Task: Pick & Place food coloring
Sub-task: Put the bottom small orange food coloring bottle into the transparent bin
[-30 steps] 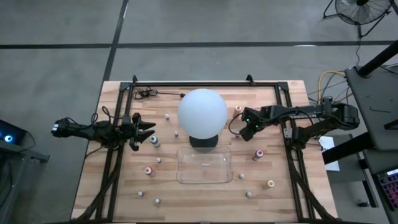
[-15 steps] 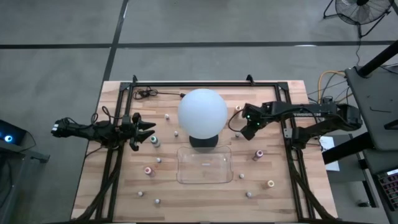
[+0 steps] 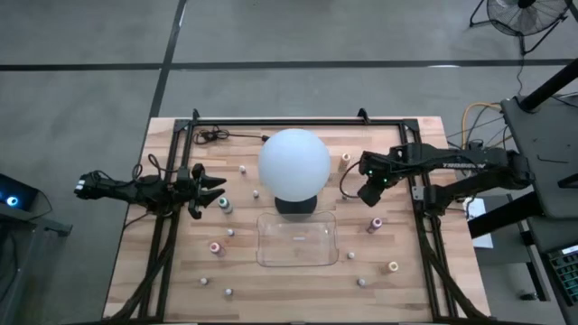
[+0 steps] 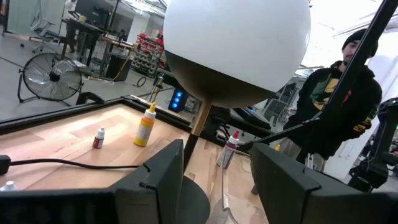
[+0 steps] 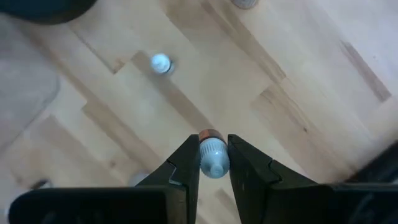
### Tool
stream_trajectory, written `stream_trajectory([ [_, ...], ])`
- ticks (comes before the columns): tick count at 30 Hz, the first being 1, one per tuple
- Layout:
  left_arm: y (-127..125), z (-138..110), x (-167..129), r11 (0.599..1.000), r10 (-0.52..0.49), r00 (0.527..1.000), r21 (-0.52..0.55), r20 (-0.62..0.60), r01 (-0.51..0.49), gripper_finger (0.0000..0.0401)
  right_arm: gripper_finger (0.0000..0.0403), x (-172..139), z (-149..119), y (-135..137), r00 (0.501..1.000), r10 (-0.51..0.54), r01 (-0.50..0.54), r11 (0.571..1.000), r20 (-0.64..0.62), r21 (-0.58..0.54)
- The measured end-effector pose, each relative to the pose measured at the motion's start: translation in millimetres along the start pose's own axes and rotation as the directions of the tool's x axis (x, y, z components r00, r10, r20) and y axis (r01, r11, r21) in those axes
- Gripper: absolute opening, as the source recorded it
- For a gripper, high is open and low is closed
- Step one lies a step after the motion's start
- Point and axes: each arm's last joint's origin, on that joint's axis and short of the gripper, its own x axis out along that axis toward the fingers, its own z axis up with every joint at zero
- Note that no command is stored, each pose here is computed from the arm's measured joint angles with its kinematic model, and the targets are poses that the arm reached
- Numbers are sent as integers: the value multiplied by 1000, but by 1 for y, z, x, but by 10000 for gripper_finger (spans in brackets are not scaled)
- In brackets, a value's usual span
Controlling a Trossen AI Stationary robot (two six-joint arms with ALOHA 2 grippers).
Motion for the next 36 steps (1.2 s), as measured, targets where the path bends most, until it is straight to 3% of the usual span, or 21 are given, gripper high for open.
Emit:
stream_trajectory([
  [11, 0, 0, 0, 1000, 0, 1000, 0, 0, 0, 161, 63, -33, -22, 36, 996, 88, -87, 991, 14, -102],
  [20, 0, 0, 0, 1000, 0, 1000, 0, 1, 0, 161, 63, -41, -44, 74, 991, 134, -132, 957, -10, -257],
  [36, 0, 0, 0, 1000, 0, 1000, 0, 0, 0, 161, 63, -45, -39, 154, 984, 177, -155, 872, 5, -464],
])
